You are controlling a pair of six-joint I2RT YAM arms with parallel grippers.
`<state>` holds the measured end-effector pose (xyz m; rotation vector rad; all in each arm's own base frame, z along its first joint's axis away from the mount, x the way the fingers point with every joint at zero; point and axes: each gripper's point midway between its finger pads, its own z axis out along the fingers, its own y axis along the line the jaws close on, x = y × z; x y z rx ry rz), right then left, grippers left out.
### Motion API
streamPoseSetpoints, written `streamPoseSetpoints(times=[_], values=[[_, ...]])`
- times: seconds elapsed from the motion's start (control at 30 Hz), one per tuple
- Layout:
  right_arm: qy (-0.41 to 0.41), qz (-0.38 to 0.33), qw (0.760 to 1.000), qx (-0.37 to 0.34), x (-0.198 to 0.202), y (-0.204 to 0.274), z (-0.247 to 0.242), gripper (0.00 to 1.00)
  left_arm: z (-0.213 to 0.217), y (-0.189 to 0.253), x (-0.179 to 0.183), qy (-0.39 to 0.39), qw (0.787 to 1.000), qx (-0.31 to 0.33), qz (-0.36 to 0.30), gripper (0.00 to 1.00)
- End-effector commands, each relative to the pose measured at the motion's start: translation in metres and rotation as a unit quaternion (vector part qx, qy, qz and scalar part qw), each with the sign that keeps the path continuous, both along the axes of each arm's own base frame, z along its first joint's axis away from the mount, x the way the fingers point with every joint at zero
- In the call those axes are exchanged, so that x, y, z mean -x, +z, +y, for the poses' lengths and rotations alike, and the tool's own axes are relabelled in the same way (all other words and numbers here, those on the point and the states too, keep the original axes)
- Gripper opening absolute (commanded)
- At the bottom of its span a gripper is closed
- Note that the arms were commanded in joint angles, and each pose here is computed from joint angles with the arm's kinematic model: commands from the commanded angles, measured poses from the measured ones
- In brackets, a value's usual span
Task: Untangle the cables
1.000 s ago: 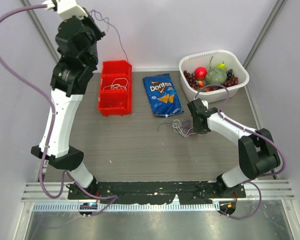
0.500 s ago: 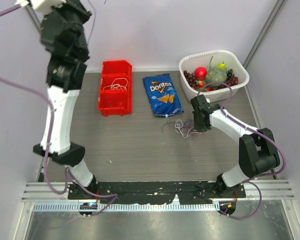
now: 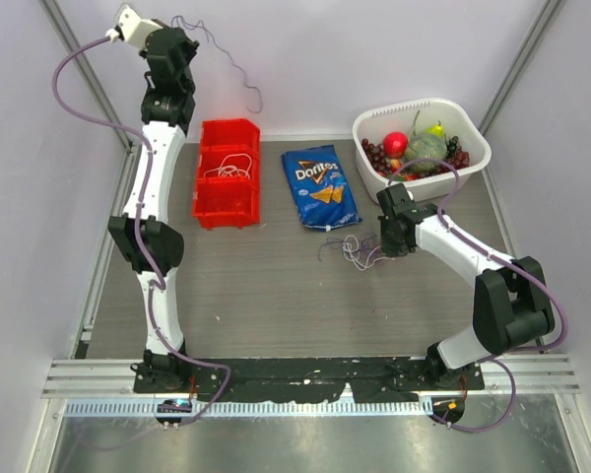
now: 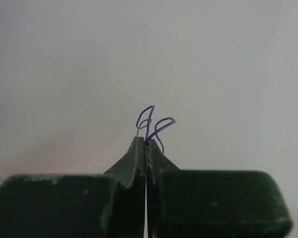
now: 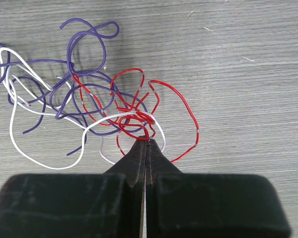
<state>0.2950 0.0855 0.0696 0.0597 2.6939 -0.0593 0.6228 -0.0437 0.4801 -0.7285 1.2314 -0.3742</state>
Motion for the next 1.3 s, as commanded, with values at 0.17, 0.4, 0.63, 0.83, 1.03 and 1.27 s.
streamPoseSetpoints(times=[0.17,0.4,0.63,0.83,1.03,1.27], values=[[-0.011,-0.024,1.000,0.000,-0.004,0.014,-0.002,0.01,0.022,0.022,-0.020,-0.004,0.996,0.030,-0.086,0.00],[-0.014,-0.021,1.000,0.005,-0.006,0.013,-0.003,0.01,0.041,-0.031,-0.040,-0.010,0.999,0.037,-0.033,0.00],[-0.012,-0.019,1.000,0.005,-0.011,0.013,0.000,0.01,0.045,0.005,-0.031,-0.037,0.997,0.028,-0.066,0.00],[-0.010,-0.015,1.000,0.000,-0.011,0.010,0.002,0.01,0.052,0.056,-0.010,-0.035,0.990,0.033,-0.135,0.00],[-0.008,-0.013,1.000,-0.003,-0.011,0.009,0.003,0.01,0.051,0.070,-0.007,-0.048,0.983,0.062,-0.163,0.00],[-0.008,-0.010,1.000,-0.002,-0.010,0.008,0.003,0.01,0.043,0.042,-0.025,-0.081,0.983,0.089,-0.142,0.00]])
